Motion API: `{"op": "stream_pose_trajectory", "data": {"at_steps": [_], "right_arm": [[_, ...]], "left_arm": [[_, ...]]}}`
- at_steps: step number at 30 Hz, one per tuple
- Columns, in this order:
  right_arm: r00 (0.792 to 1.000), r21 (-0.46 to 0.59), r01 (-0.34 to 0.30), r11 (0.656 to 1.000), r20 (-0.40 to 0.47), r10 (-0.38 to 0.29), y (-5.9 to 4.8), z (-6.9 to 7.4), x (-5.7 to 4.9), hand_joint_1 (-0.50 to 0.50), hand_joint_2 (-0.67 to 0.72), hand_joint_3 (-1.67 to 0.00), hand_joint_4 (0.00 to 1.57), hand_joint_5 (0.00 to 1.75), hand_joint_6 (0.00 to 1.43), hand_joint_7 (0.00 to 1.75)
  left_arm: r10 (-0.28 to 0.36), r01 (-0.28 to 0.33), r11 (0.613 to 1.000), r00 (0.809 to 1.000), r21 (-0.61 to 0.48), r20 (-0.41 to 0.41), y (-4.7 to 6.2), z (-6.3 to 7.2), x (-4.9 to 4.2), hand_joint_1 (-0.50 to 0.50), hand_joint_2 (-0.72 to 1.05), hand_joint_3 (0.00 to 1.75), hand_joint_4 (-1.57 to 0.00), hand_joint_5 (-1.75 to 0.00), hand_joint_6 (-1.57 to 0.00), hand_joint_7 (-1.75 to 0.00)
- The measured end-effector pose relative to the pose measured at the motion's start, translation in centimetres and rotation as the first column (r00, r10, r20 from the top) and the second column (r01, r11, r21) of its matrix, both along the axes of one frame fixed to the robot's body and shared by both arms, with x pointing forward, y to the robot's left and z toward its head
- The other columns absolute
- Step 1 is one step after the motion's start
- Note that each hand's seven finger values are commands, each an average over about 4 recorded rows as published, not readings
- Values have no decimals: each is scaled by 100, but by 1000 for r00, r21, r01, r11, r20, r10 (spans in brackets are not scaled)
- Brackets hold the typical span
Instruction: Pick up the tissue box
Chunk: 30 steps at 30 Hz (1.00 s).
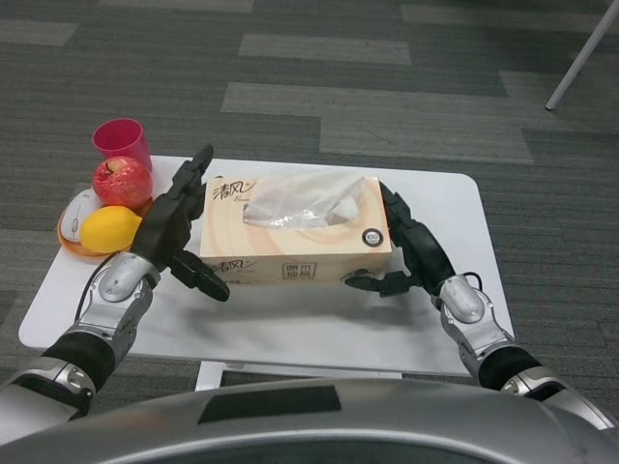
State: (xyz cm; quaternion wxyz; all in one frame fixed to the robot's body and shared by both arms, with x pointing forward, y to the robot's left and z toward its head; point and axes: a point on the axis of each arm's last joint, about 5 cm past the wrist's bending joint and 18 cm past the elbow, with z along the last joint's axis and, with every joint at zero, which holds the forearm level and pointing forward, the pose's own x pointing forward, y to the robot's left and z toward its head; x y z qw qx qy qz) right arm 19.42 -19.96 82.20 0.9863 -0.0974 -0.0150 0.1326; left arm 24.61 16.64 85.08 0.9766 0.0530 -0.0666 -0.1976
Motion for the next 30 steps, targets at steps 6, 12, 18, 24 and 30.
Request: {"op": "stream_pose_trajectory", "data": {"at_steps": [6,12,18,24,30], "right_arm": [[998,6,-4,1000,57,3,0,93,47,-46,-41,-48,0,10,0,7],[994,15,-10,1000,108,8,5,181,85,-46,-41,-56,0,10,0,7],[988,17,-12,1000,154,10,-3,267,116,-46,-41,-56,0,10,0,7],[985,24,-15,1000,171,11,14,303,129,-46,-41,-56,0,10,0,7],[985,18,-16,1000,172,13,-1,315,132,-46,-45,-56,0,10,0,7]], "left_arm": [[17,-15,999,999,-44,30,23,63,24,50,-28,0,0,-41,0,-7],[23,-17,997,997,-77,72,43,150,52,50,-28,0,0,-51,0,-7],[24,-11,995,991,-104,128,56,264,86,50,-28,0,0,-46,0,-7],[33,-16,993,989,-116,146,83,312,100,50,-28,2,0,-51,0,-7],[35,-13,991,986,-135,162,78,345,108,50,-28,0,0,-51,0,-7]]}}
